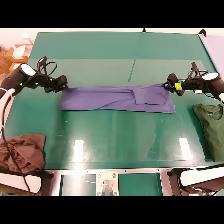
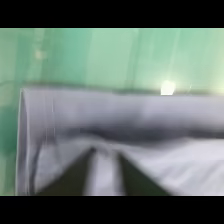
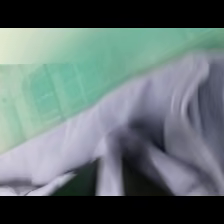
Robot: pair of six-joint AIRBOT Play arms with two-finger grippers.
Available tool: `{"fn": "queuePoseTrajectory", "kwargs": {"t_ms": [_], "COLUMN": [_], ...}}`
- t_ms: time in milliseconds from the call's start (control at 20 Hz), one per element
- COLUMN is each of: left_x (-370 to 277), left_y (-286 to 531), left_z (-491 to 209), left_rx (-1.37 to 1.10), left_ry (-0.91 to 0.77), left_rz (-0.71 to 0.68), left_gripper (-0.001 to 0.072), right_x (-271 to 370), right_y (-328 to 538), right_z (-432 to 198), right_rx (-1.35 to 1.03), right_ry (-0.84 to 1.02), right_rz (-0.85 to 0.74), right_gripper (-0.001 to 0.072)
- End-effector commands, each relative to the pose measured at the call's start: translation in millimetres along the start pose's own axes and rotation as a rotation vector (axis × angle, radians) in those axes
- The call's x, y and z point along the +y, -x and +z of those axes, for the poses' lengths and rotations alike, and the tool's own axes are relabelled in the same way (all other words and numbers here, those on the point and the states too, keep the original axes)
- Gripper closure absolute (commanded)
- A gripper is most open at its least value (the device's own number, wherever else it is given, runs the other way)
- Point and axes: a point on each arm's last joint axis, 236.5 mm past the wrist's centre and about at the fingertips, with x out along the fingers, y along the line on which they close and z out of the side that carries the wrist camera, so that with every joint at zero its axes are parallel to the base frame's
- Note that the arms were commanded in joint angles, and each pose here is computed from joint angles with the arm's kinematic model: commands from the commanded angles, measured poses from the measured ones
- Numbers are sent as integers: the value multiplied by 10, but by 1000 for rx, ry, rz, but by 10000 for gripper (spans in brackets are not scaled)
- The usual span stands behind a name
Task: Fold the shirts.
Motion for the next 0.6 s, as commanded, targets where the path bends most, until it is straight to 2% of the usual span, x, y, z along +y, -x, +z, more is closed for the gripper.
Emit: {"fn": "queuePoseTrajectory", "kwargs": {"t_ms": [0, 50, 100, 150, 250, 350, 400, 450, 500, 550], "left_x": [-8, -29, -38, -33, -15, -22, -37, -69, -114, -172], "left_y": [-23, 47, 130, 239, 462, 626, 681, 720, 742, 751], "left_z": [133, 143, 166, 195, 268, 275, 263, 257, 263, 276], "left_rx": [-19, 1, 16, 35, 58, 89, 104, 114, 115, 110], "left_ry": [13, 9, 7, 6, 4, -3, -8, -26, -41, -33], "left_rz": [-24, -33, -42, -50, -63, -73, -78, -84, -95, -117], "left_gripper": [-13, -13, -13, -12, -12, -7, 219, 564, 678, 681], "right_x": [-30, -66, -151, -266, -503, -729, -815, -883, -928, -918], "right_y": [-77, 15, 138, 263, 458, 550, 546, 501, 441, 358], "right_z": [155, 212, 252, 271, 265, 233, 203, 135, 47, -61], "right_rx": [4, 9, 28, 52, 95, 129, 149, 185, 227, 273], "right_ry": [27, 61, 86, 99, 165, 168, 161, 166, 176, 187], "right_rz": [0, -4, -21, -44, -73, -83, -80, -71, -59, -26], "right_gripper": [400, 334, 199, 127, 100, 26, 26, 26, 26, 26]}}
